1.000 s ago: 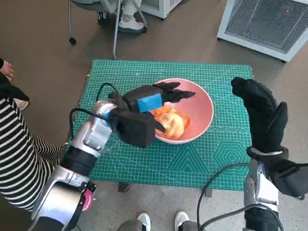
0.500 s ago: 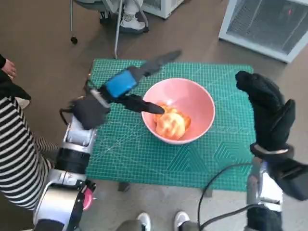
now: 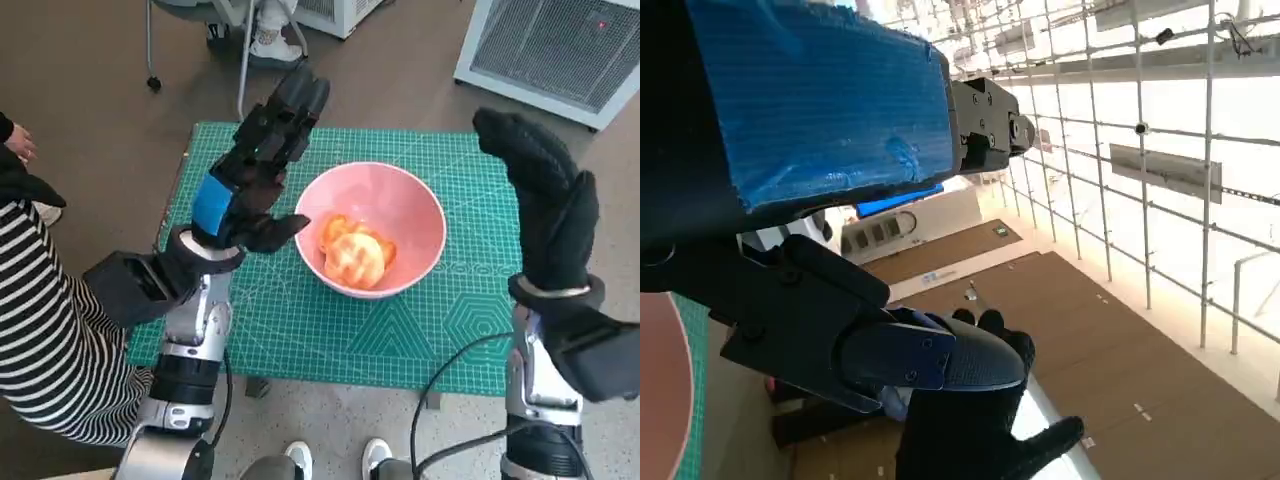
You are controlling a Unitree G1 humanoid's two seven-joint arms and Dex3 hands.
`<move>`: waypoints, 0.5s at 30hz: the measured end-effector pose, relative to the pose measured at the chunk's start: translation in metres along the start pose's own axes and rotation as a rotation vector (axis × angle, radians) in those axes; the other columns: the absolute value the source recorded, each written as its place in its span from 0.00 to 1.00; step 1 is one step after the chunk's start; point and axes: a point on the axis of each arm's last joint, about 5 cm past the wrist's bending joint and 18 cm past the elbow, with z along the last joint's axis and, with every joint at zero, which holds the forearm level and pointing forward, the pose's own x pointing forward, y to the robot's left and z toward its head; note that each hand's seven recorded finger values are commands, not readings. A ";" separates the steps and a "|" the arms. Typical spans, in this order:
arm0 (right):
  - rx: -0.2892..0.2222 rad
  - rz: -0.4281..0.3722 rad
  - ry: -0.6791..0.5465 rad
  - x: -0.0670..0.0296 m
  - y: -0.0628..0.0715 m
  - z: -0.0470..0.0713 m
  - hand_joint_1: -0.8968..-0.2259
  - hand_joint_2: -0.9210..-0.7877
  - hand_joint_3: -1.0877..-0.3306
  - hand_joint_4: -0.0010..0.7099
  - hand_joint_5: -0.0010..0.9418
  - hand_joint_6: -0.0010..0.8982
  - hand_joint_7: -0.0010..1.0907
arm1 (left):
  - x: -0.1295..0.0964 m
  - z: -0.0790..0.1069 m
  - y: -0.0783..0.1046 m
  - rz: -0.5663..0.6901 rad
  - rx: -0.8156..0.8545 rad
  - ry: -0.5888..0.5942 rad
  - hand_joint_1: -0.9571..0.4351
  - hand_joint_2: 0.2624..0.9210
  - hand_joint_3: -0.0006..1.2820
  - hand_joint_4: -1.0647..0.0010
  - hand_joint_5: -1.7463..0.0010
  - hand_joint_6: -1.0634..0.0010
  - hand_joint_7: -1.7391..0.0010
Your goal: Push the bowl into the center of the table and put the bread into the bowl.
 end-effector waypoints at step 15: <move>0.007 0.010 -0.004 0.0024 0.002 0.001 0.15 0.00 0.50 0.25 0.01 0.05 0.45 | -0.004 0.002 0.001 0.007 -0.026 0.037 0.16 1.00 0.12 1.00 1.00 1.00 0.83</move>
